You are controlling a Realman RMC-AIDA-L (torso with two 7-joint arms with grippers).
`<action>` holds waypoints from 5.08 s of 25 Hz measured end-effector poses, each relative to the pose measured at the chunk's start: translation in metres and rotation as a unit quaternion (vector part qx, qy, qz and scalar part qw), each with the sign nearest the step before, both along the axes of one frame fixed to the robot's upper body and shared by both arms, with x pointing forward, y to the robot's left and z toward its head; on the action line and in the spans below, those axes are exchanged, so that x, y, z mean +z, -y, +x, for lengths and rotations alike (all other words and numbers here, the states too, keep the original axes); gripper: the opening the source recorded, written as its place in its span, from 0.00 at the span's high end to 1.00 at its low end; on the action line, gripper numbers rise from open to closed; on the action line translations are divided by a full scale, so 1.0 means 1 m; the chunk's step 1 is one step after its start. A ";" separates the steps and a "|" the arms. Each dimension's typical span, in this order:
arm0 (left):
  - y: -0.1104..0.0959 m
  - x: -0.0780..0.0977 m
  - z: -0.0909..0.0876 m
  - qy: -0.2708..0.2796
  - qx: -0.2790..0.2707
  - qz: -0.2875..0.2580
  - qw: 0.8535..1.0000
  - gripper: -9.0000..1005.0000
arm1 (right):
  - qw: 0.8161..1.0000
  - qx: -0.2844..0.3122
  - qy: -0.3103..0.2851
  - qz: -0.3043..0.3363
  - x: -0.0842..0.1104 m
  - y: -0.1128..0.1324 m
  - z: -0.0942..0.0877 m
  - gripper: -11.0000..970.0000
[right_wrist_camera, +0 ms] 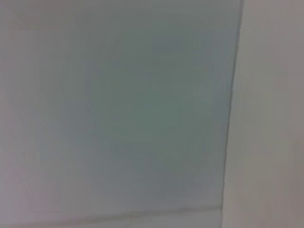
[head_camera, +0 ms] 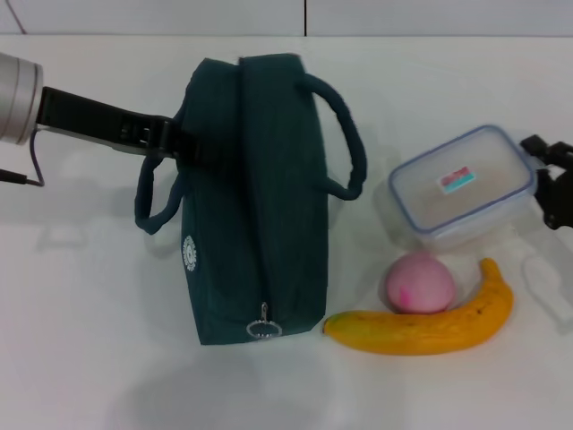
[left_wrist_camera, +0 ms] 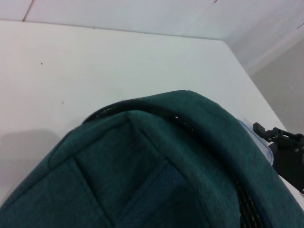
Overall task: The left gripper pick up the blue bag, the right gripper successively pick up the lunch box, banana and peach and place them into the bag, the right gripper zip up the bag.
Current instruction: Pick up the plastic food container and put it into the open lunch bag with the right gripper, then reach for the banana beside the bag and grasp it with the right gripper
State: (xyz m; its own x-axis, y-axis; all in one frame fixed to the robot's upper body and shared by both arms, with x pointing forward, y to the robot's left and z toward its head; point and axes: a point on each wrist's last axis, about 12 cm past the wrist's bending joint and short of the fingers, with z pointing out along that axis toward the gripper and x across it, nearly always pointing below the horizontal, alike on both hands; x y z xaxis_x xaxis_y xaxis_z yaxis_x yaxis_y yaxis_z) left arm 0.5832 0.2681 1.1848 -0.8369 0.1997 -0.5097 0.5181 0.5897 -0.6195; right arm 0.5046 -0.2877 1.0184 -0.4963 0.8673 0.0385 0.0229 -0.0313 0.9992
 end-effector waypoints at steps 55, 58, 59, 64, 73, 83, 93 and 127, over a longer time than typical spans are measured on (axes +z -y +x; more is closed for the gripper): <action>0.023 0.007 0.008 0.014 -0.026 -0.008 1.000 0.93 | 0.961 0.167 0.183 0.121 0.089 -0.103 0.059 0.87; 0.021 0.006 0.008 0.013 -0.024 -0.007 1.000 0.93 | 0.967 0.142 0.178 0.112 0.078 -0.084 0.048 0.88; 0.020 0.006 0.008 0.013 -0.023 -0.006 1.000 0.93 | 0.969 0.135 0.178 0.108 0.075 -0.078 0.045 0.88; 0.021 0.007 0.008 0.014 -0.025 -0.006 1.000 0.93 | 0.974 0.129 0.174 0.072 0.065 -0.062 0.036 0.88; 0.025 0.007 0.008 0.015 -0.029 -0.010 0.999 0.93 | 0.951 0.225 0.203 -0.055 0.068 -0.094 0.053 0.90; 0.027 0.004 0.006 0.014 -0.032 -0.013 0.999 0.93 | 0.897 0.290 0.269 -0.199 0.067 -0.099 0.062 0.91; 0.026 0.003 0.005 0.012 -0.032 -0.013 0.999 0.93 | 0.861 0.271 0.339 -0.265 0.079 -0.082 0.071 0.69; 0.020 -0.002 0.002 0.002 -0.017 -0.018 1.000 0.92 | 0.424 0.551 0.266 -0.668 0.192 -0.093 0.039 0.34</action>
